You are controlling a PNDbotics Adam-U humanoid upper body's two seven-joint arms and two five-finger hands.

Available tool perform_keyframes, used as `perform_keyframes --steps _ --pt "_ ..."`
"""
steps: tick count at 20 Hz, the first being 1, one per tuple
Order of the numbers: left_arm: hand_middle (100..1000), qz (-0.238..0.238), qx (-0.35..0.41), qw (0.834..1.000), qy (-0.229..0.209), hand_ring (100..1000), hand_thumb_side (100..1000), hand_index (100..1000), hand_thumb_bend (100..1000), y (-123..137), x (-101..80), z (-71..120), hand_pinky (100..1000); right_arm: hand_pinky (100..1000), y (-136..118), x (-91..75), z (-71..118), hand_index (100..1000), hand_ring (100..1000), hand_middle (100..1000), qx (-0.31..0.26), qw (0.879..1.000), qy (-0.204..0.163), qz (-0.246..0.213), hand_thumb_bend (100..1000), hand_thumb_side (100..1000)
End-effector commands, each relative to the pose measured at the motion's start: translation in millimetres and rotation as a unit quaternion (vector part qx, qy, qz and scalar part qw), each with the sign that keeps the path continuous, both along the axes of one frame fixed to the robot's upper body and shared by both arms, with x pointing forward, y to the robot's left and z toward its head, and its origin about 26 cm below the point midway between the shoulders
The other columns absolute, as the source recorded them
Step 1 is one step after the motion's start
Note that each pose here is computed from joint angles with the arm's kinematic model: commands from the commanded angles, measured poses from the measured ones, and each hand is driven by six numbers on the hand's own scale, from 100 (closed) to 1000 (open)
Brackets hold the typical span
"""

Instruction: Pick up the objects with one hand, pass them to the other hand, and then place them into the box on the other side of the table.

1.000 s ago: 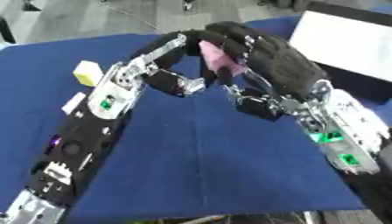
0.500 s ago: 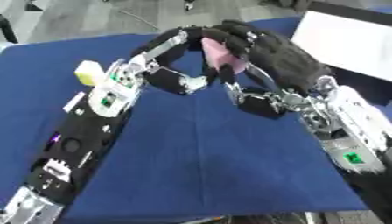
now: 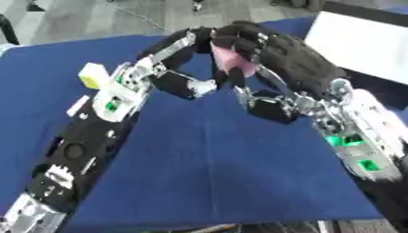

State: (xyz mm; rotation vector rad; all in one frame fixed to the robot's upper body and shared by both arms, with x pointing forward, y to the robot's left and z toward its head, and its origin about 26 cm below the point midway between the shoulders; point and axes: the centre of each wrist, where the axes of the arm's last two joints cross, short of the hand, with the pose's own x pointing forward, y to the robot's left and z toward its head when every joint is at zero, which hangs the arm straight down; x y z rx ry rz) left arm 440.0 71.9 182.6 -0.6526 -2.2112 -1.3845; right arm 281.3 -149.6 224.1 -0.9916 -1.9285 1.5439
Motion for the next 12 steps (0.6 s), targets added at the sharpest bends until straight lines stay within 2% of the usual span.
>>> perform_keyframes --steps 1,2,5,8,12 --pt "382 -0.187 -0.005 0.942 -0.279 396 283 514 100 -26.0 -35.0 78.5 618 170 -8.1 10.2 -10.8 410 632 441 -0.012 0.999 -0.006 -0.029 100 100" --pt "380 -0.185 -0.004 0.943 -0.278 394 282 513 100 -25.4 -34.9 79.2 615 114 -8.7 10.4 -10.5 361 595 403 -0.009 0.999 -0.020 -0.032 100 100" --pt "380 -0.182 -0.002 0.945 -0.273 394 282 513 100 -23.7 -34.6 80.6 610 100 -10.0 10.9 -10.0 240 506 314 0.007 0.997 -0.067 -0.038 100 100" --pt "386 -0.179 -0.002 0.946 -0.271 400 281 520 100 -21.7 -34.1 82.5 611 100 -10.9 10.9 -11.0 188 470 266 0.022 0.994 -0.101 -0.045 100 100" --pt "394 -0.173 0.003 0.946 -0.273 407 276 529 100 -17.0 -32.0 84.3 615 100 -11.8 10.9 -11.5 149 437 220 0.039 0.990 -0.128 -0.051 100 100"
